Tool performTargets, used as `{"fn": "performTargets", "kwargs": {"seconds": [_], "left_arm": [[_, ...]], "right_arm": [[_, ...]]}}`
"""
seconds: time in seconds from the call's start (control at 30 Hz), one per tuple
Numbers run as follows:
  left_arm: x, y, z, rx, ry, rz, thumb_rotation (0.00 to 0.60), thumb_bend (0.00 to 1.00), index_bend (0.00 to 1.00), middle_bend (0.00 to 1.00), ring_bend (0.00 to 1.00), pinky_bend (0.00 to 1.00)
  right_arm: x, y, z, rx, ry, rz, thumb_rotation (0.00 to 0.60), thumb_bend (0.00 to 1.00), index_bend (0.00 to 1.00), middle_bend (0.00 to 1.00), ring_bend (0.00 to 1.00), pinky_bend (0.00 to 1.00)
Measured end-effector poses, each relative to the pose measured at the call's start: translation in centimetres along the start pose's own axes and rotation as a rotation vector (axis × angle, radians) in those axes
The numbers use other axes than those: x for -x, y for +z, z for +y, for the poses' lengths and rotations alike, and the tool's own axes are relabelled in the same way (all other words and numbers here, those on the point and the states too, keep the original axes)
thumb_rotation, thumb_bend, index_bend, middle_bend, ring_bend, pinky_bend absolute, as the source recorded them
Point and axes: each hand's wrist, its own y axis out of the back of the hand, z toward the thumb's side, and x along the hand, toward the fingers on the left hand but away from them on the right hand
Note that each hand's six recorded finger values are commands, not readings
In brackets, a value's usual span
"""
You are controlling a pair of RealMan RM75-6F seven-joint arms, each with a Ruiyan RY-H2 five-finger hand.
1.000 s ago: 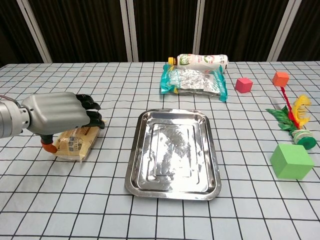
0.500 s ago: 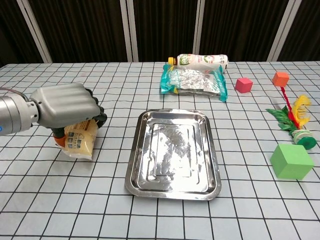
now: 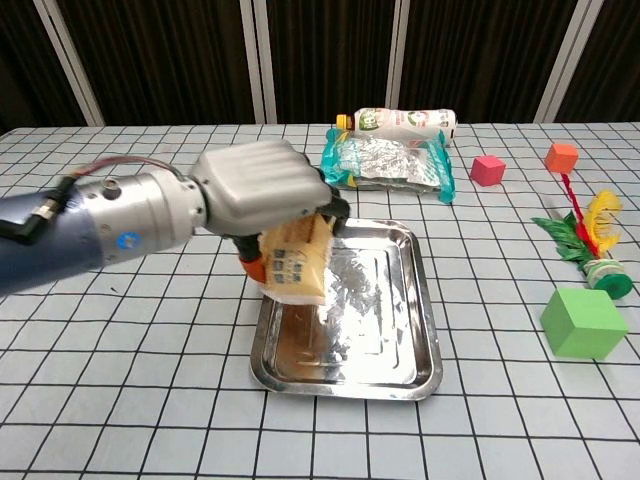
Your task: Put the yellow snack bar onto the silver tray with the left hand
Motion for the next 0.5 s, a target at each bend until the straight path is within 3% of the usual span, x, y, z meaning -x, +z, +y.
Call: {"fn": "performTargets", "kwargs": {"seconds": [0.2, 0.37, 0.5], "left_arm": [[-2.6, 2.5, -1.1, 0.003, 0.004, -0.051, 0.600, 0.04, 0.01, 0.00, 0.00, 0.12], [-2.4, 2.5, -0.7, 0.036, 0.055, -0.054, 0.600, 0.02, 0.00, 0.00, 0.00, 0.06], [-0.5, 1.9, 0.1, 0.077, 0.085, -0.048, 0.600, 0.02, 0.00, 0.00, 0.00, 0.04]], "right_arm": [[-0.1, -0.3, 0.1, 0.009, 0.007, 0.005, 0.600, 0.34, 0.00, 0.00, 0.00, 0.00], [-0.3, -0.2, 0.1, 0.003, 0.010, 0.009, 0.600, 0.34, 0.00, 0.00, 0.00, 0.00], [-0.5, 0.1, 0.0, -0.001, 0.010, 0.013, 0.600, 0.34, 0.00, 0.00, 0.00, 0.00]]}}
